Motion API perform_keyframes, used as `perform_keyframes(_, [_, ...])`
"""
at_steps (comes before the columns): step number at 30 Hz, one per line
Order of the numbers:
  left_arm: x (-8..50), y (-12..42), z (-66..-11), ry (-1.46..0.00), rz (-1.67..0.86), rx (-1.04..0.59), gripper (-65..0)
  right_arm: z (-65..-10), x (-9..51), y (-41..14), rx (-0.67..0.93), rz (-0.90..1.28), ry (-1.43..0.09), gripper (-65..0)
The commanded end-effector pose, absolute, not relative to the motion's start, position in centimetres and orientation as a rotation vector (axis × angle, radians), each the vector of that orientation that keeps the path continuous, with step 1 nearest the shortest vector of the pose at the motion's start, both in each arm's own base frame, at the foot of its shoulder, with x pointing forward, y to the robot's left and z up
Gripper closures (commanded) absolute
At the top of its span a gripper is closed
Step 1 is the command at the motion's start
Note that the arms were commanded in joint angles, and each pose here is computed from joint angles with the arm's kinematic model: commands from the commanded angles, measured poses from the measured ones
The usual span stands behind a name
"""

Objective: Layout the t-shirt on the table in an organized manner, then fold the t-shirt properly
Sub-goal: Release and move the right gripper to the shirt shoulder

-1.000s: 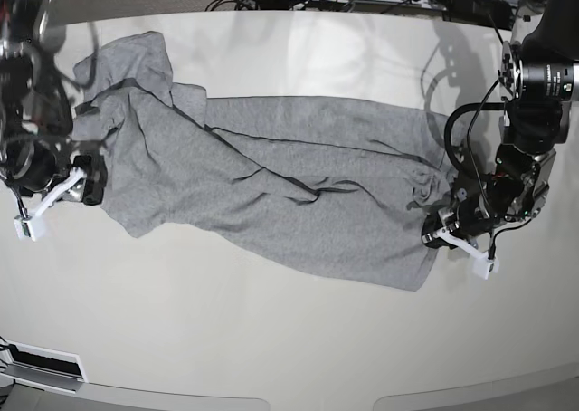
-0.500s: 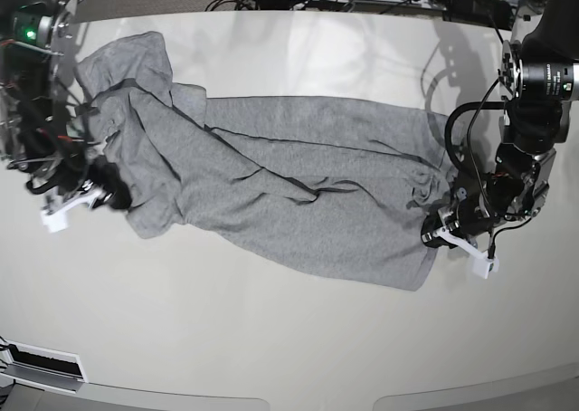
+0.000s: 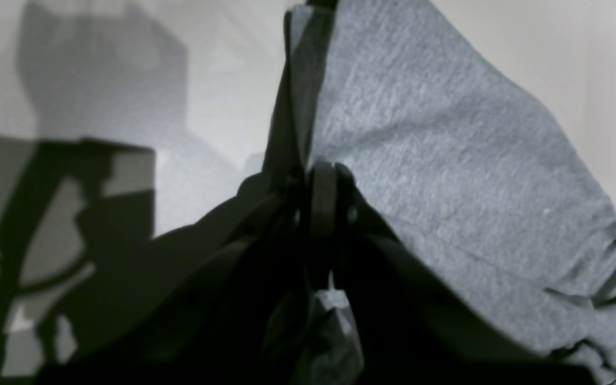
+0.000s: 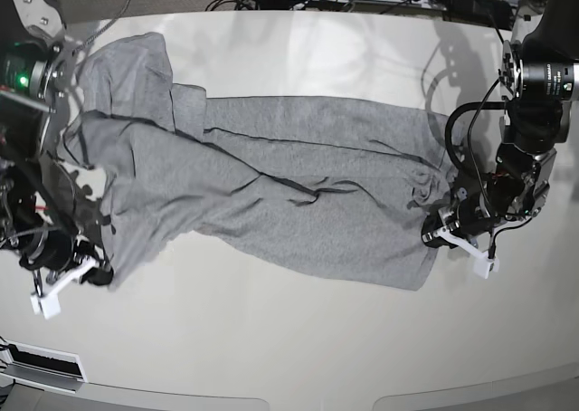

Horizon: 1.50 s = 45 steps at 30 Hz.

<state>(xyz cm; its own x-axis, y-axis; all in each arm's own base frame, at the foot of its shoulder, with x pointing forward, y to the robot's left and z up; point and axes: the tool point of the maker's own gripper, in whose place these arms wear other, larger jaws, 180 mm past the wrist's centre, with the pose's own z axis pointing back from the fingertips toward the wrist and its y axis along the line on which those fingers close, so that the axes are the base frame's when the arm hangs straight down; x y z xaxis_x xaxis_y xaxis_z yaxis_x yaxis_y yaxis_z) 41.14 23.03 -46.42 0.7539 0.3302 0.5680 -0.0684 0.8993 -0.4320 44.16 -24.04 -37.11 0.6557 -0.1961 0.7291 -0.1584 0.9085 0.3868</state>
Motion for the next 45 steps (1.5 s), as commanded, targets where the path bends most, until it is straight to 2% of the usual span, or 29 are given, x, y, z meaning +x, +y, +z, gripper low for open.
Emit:
perform_keyframes(1, [41.9,23.9,-45.6,-0.698,0.213,-0.377,0.0,-33.9,46.2,-24.9,0.434,-0.014,-0.958,0.0])
perform_keyframes(7, [42.2,24.3,-45.2,-0.703,0.212,-0.372,0.0,-33.5,47.6,-24.3,0.379,0.0,-0.967,0.0])
perform_keyframes(18, [46.2,27.9,-39.8,-0.804,0.214,-0.336,0.0,-35.9,49.3,-25.1,-0.088,0.12,-0.856,0.0])
perform_keyframes(26, [48.2,28.4,-37.1,-0.862,0.211,-0.337,0.0,-31.9,52.1,-25.8,-0.168,0.085,-0.944,0.0])
perform_keyframes(30, [48.2,28.3,-37.1,-0.866,0.211,-0.338,0.0,-30.9,52.8,-24.8,-0.134,0.138,-0.971,0.0])
perform_keyframes(31, [48.2,28.3,-37.1,-0.866,0.212,-0.337,-0.7,-31.0,52.8,-24.3,-0.116,0.165,-0.969,0.0])
perform_keyframes(32, [48.2,28.4,-37.1,-0.867,0.211,-0.337,-4.3,-31.0,52.8,-23.9,-0.104,0.185,-0.969,0.0])
perform_keyframes(35, [48.2,28.4,-37.1,-0.866,0.212,-0.336,-18.9,-31.0,52.8,-23.9,-0.101,0.188,-0.973,0.0])
perform_keyframes(36, [48.2,28.4,-37.0,-0.867,0.212,-0.336,-23.9,-30.8,52.9,-24.1,-0.112,0.172,-0.981,-1.5])
perform_keyframes(38, [48.3,28.4,-36.9,-0.874,0.213,-0.336,-31.7,-30.4,53.2,-24.7,-0.138,0.143,-1.008,-14.0])
perform_keyframes(40, [48.7,28.4,-36.5,-0.883,0.211,-0.338,-33.9,-30.1,53.3,-25.2,-0.171,0.147,-1.013,-26.9])
perform_keyframes(42, [49.1,28.4,-35.9,-0.892,0.208,-0.339,-33.9,-29.8,53.4,-25.6,-0.181,0.142,-1.011,-36.2])
perform_keyframes(45, [50.0,28.7,-34.5,-0.912,0.203,-0.339,-33.9,-29.5,53.2,-26.1,-0.183,0.131,-0.986,-37.9])
